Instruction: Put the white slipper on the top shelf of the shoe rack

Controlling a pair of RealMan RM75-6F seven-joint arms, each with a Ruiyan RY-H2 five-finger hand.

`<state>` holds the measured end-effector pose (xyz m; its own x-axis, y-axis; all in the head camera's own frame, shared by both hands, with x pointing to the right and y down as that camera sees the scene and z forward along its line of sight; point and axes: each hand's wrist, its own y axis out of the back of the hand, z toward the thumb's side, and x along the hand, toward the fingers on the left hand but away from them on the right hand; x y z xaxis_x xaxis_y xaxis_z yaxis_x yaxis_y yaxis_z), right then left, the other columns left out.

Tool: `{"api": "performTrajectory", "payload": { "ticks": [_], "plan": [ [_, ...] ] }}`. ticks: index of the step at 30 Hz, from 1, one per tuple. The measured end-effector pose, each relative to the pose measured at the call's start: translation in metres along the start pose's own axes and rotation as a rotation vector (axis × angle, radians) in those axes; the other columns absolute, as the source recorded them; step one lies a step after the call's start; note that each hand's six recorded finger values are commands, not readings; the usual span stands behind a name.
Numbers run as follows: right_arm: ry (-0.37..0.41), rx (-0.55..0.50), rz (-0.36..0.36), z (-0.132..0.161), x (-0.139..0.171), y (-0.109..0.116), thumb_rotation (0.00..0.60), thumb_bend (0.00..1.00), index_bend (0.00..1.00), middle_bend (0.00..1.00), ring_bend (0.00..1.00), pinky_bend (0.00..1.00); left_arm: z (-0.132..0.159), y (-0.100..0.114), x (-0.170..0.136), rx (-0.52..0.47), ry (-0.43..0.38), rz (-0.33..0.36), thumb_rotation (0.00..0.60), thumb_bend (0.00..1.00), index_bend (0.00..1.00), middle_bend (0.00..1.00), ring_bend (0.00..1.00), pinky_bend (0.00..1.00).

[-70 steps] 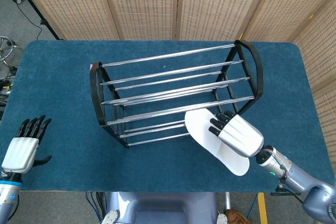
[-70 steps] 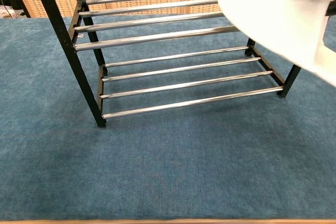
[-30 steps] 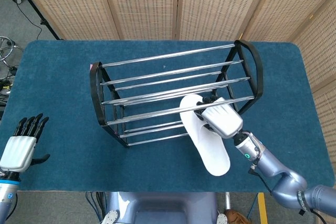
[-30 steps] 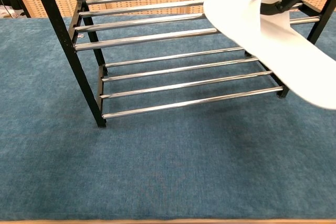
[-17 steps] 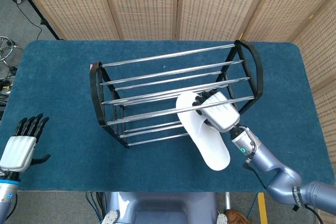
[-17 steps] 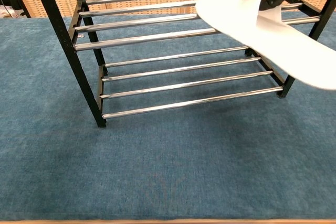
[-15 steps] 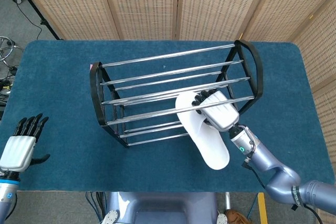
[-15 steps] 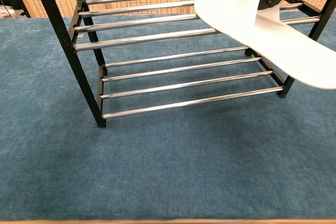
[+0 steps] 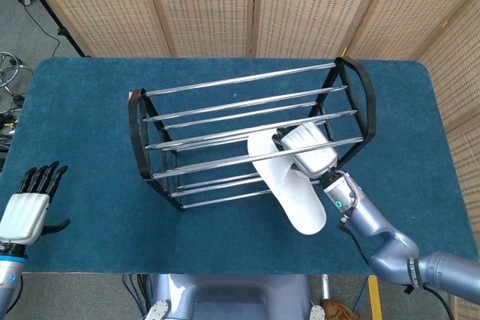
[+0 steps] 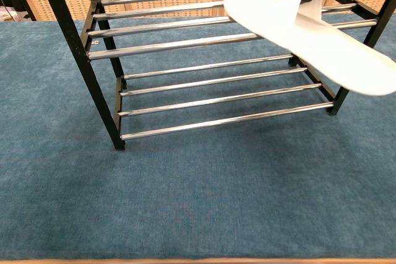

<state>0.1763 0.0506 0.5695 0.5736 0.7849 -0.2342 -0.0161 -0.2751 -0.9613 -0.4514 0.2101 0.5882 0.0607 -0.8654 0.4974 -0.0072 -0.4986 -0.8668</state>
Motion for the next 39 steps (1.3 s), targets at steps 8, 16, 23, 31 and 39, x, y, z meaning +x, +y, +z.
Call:
{"api": "performTrajectory", "payload": {
  "ticks": [8, 16, 23, 31, 39],
  "plan": [
    [-0.022, -0.02, -0.01, 0.005, -0.009, 0.004, 0.6, 0.36, 0.63, 0.55, 0.49, 0.61, -0.001, 0.001, 0.0, -0.005, 0.001, 0.001, 0.6, 0.0, 0.0, 0.0, 0.0, 0.0],
    [-0.029, -0.054, -0.014, 0.012, -0.016, 0.002, 0.6, 0.36, 0.63, 0.55, 0.49, 0.61, -0.002, 0.002, 0.0, -0.014, 0.003, 0.001, 0.6, 0.0, 0.0, 0.0, 0.0, 0.0],
    [-0.035, -0.062, -0.011, 0.016, -0.023, -0.002, 0.6, 0.36, 0.63, 0.55, 0.49, 0.61, -0.003, 0.004, 0.001, -0.023, 0.006, 0.003, 0.6, 0.0, 0.0, 0.0, 0.0, 0.0],
    [-0.085, -0.088, -0.017, 0.009, -0.033, -0.004, 0.6, 0.36, 0.63, 0.55, 0.49, 0.61, -0.006, 0.006, 0.002, -0.033, 0.013, 0.002, 0.6, 0.0, 0.0, 0.0, 0.0, 0.0],
    [-0.129, -0.119, -0.013, 0.002, -0.039, -0.005, 0.6, 0.36, 0.63, 0.55, 0.49, 0.61, -0.006, 0.006, 0.001, -0.035, 0.013, 0.002, 0.6, 0.0, 0.0, 0.0, 0.0, 0.0]
  ]
}}
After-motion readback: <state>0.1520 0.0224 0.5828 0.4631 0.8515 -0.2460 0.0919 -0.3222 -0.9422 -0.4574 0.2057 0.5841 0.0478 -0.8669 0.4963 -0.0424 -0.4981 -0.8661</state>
